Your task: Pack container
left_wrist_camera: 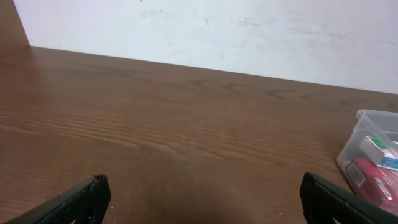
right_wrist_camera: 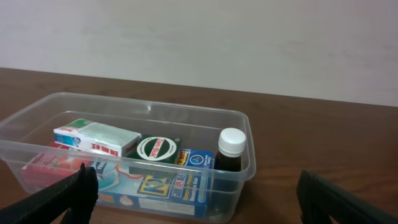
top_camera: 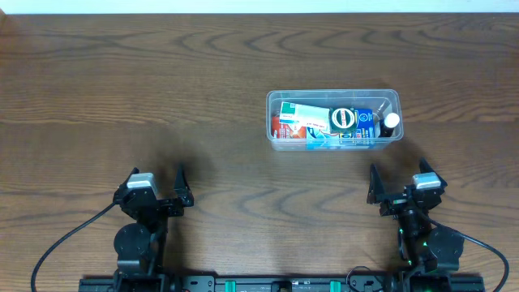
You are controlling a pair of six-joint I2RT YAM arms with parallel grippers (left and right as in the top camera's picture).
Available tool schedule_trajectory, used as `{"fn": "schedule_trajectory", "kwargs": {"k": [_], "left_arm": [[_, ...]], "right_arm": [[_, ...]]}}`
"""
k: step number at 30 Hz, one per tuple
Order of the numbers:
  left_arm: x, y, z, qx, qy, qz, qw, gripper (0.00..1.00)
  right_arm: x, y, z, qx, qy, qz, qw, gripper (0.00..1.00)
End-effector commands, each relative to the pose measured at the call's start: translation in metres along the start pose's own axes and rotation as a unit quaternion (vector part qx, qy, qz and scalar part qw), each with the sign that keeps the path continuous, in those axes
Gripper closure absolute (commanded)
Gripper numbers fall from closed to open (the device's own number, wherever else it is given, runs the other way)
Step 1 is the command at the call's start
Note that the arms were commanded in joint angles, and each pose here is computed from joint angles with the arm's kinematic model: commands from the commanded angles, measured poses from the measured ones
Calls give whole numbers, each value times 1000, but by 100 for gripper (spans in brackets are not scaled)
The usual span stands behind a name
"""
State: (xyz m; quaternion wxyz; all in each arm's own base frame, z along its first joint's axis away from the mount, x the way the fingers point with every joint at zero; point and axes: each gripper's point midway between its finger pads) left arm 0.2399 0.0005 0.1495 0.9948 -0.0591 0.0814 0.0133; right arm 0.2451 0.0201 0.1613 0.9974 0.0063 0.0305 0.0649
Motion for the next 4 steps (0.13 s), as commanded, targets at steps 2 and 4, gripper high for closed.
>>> {"fn": "schedule_trajectory", "kwargs": {"k": [2,4], "left_arm": [[1,1,-16,9,25,0,1000,2],[1,1,-16,9,25,0,1000,2]], "right_arm": [[0,4,-1,4,0,7,1000,1],[0,4,-1,4,0,7,1000,1]]}}
Point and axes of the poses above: each gripper's point midway between its finger pads, its own x axis out along the fingers, its own y axis along the line the jaws close on, z = x × y, and after that the axes turned 1 degree about x, right-handed
